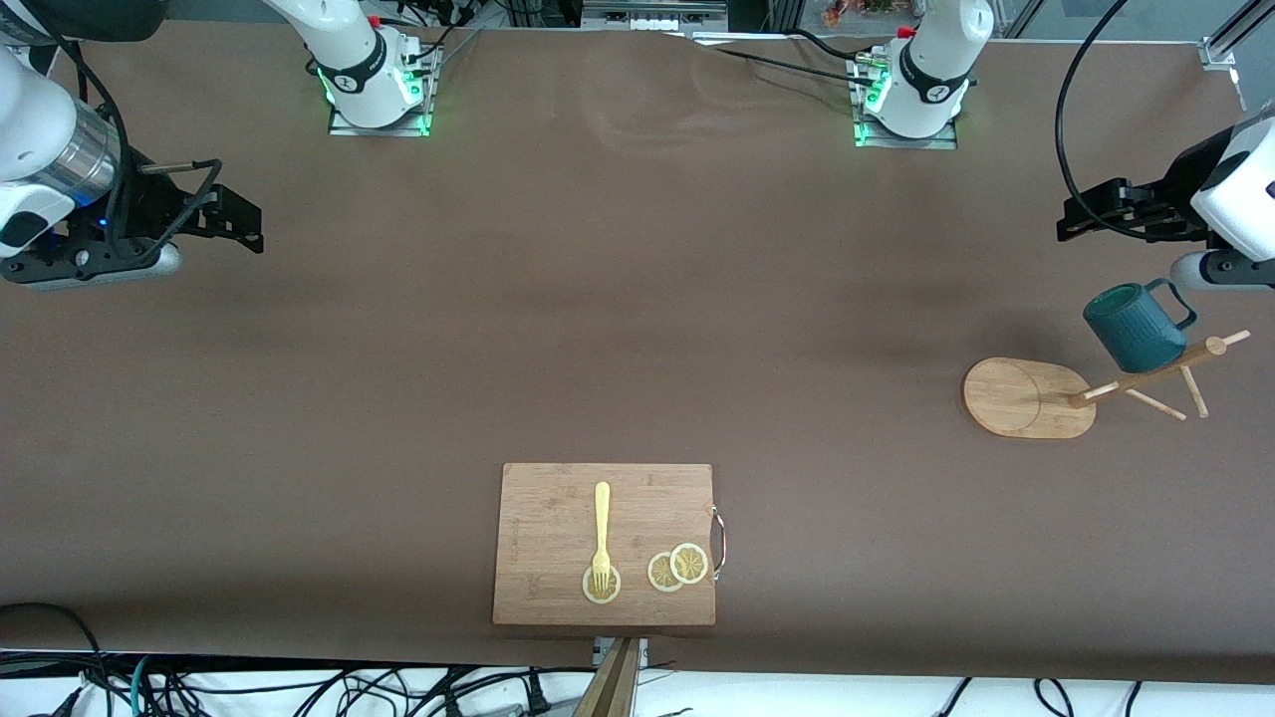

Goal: Pass cup and hang on rack

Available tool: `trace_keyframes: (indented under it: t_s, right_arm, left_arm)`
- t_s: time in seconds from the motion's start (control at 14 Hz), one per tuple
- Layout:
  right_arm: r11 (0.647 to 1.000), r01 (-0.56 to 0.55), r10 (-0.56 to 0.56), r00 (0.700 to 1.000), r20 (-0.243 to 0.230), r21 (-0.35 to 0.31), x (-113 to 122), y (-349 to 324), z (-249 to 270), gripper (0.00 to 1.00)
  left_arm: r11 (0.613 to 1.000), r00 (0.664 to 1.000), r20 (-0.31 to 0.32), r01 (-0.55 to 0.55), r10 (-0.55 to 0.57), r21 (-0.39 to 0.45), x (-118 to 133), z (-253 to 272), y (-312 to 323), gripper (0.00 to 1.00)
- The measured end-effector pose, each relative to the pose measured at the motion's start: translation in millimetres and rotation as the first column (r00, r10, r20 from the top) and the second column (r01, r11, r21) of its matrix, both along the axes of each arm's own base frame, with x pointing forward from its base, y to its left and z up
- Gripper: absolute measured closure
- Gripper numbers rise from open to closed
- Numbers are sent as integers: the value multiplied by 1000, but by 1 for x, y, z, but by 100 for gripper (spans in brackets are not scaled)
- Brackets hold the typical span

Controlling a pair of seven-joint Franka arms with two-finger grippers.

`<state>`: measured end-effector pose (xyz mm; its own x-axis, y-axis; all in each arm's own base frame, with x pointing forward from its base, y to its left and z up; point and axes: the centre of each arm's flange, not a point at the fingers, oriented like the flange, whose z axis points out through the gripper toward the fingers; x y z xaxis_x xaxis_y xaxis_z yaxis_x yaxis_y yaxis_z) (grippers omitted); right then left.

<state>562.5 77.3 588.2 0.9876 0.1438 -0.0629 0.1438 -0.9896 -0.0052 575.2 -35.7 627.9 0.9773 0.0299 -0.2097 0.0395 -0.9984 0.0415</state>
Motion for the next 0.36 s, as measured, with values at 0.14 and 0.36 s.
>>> trace_keyframes:
  t_s: [0.14, 0.36]
  right_arm:
    - [1000, 0, 0, 1000, 0, 0, 0, 0, 0, 0]
    - [1000, -3, 3, 1000, 0, 0, 0, 1, 0, 0]
  left_arm:
    - [1000, 1000, 3, 5, -5, -1, 0, 1, -3, 0]
    - [1000, 1000, 4, 6, -6, -1, 0, 1, -3, 0]
